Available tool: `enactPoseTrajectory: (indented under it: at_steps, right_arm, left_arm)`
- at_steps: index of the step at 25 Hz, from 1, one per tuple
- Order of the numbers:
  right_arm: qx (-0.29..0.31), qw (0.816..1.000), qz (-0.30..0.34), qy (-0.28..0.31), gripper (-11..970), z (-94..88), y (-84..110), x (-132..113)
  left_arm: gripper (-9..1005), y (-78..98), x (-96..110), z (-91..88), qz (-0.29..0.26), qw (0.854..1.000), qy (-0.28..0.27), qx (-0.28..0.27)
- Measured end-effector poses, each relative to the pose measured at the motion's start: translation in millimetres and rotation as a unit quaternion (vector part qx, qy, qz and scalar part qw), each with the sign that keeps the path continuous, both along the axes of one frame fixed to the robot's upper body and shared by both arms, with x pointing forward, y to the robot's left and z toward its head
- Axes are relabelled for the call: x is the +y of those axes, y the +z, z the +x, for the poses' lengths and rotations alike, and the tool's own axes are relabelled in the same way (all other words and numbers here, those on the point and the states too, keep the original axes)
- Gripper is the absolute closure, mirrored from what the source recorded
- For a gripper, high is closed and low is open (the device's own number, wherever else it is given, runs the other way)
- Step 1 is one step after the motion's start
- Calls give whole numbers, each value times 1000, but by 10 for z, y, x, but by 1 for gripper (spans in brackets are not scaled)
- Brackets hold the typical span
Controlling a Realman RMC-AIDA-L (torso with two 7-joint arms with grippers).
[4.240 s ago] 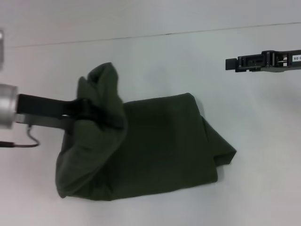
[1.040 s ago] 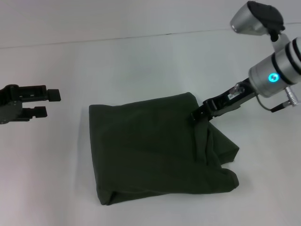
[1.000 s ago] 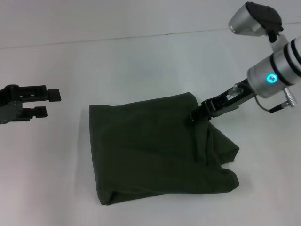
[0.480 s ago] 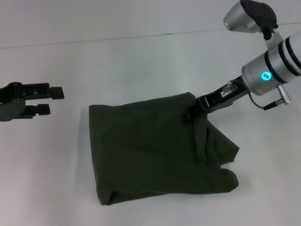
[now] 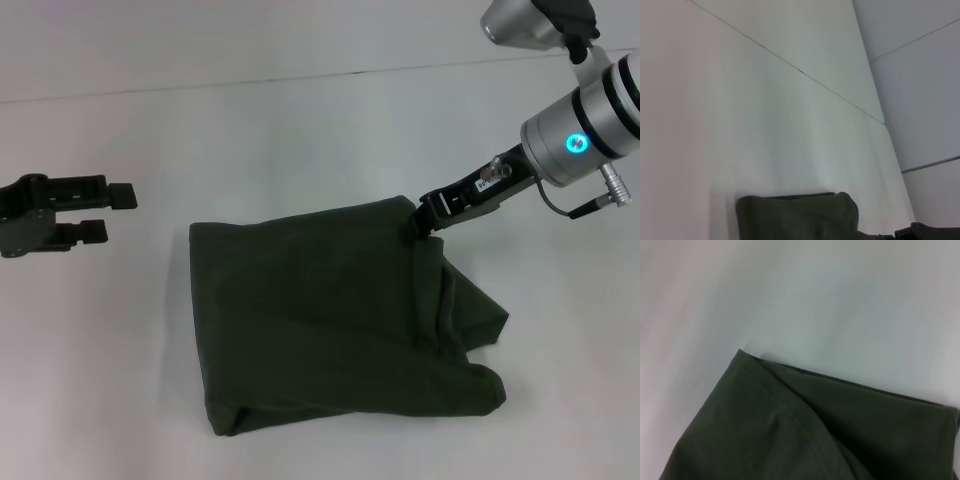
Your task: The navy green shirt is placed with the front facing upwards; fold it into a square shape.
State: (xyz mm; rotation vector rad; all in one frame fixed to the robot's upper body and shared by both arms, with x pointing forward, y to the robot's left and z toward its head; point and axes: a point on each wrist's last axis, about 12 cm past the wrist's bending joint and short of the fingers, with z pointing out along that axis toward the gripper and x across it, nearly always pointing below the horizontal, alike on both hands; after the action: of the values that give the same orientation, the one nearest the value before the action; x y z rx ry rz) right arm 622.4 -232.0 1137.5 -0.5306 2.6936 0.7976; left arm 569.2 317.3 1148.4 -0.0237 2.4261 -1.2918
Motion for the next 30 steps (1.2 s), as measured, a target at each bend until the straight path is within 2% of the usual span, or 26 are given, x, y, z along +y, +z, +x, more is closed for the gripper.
enactPoseTrajectory:
  at_steps: [3, 9, 12, 17, 20, 23, 30]
  right_arm:
    - [2, 1000, 1, 1, 813, -6, -3, 6]
    - [6, 1000, 0, -3, 907, -17, -9, -11]
    - [1, 1000, -2, -4, 908, -10, 51, -42]
    - [-26, 999, -11, -16, 908, 21, 289, -141]
    - [-38, 999, -14, -25, 907, 42, 365, -179]
    - [-46, 998, -18, -33, 907, 73, 347, -179]
    - [-59, 997, -32, -46, 908, 147, 155, -87]
  left_arm:
    - [180, -7, 6, -6, 0, 1000, 1, 1]
    - [181, -37, 0, -20, -1, 1000, 0, 3]
    - [181, -54, -3, -26, -2, 1000, 0, 5]
    - [180, -56, -5, -28, -3, 1000, 0, 5]
    - [180, -61, -16, -33, -5, 1000, -2, 6]
    - [181, -70, -23, -43, -7, 1000, -3, 8]
    - [182, -86, -28, -63, -10, 1000, -3, 9]
